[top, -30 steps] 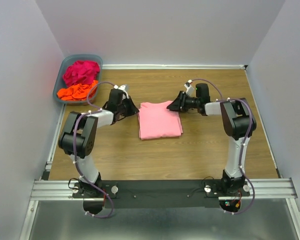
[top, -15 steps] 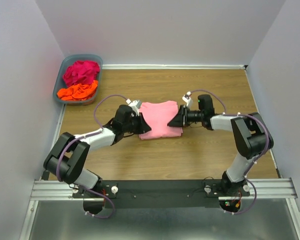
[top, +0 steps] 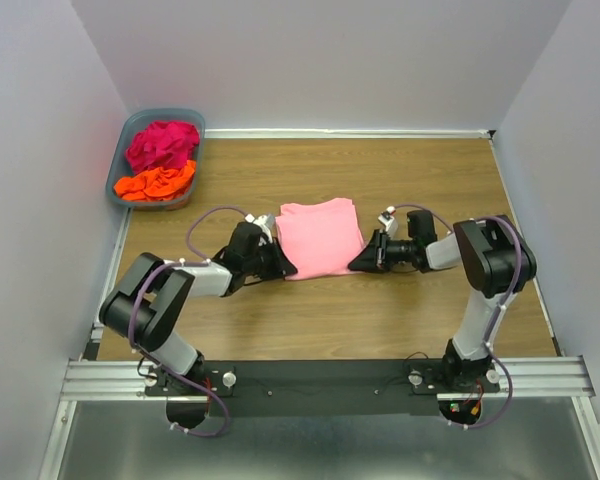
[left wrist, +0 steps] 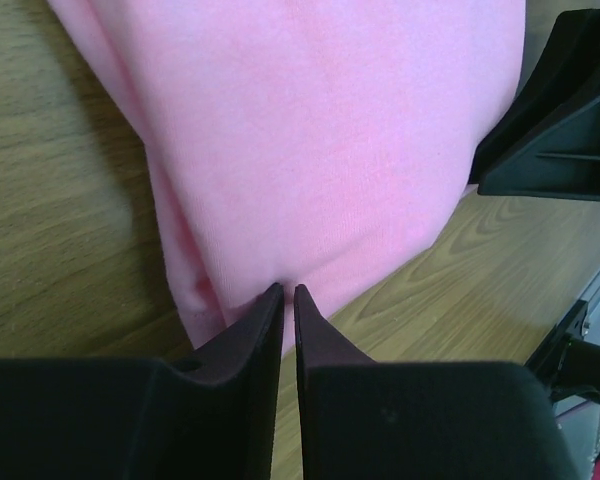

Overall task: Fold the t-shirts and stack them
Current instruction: Fold the tshirt

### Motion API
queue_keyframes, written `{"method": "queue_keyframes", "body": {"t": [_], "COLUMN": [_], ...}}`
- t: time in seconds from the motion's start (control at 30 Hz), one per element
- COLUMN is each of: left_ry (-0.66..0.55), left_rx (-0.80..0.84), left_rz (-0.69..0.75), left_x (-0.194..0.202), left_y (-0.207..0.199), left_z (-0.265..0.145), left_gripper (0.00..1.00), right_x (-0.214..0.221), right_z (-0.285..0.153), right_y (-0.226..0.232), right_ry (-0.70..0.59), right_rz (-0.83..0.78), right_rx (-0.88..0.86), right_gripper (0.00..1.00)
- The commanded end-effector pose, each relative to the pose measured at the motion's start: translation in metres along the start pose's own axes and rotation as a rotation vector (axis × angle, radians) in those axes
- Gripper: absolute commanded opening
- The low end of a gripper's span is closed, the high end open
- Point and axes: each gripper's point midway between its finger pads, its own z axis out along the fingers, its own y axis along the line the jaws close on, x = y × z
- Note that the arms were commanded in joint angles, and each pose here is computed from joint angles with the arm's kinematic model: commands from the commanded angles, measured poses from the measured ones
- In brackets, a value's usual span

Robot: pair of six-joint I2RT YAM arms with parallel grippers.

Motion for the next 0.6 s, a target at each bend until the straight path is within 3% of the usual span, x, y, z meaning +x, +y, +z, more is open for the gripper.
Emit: {"method": "queue_keyframes", "body": {"t": [0.0,0.1,0.2,0.23,0.3,0.43,0.57], "left_ry": [-0.013,-0.056,-0.13,-0.153,-0.241,-0.41,-0.562], "left_rx": [-0.093,-0.097,-0.149,-0.166,-0.231,-0.346,-0.452], "left_rz": [-0.013,0.026,0.069,0.095,0.125,0.173,0.18], "left_x": [0.005,-0.01,-0.037,-0.045,-0.072,-0.114,-0.149], "left_y": [0.02,0.011,0.0,-0.005,-0.01,-0.016,-0.018], "left_z": [-0.015,-0.026,-0.047,-0.059,-0.078,-0.132,-0.183], "left_gripper": [0.18,0.19,0.34,0.42,0.49,0.68,0.82], "right_x": [-0.001,-0.005,-0.022,-0.026,-0.043,-0.067,-0.087], "right_z": [-0.011,-0.022,-0.04,-0.049,-0.059,-0.08,-0.088], "right_y": [-0.019,-0.011,0.013,0.027,0.039,0.058,0.057], "right_ry": [-0.07,-0.081,-0.134,-0.153,-0.209,-0.285,-0.303], "right_rz": [0.0,-0.043,-0.115,-0.132,-0.17,-0.225,-0.269], "right_rx": [0.109,0.183,0.253,0.266,0.317,0.437,0.618], "right_gripper": [0.31,0.32,0.37,0.42,0.48,0.71,0.81]}}
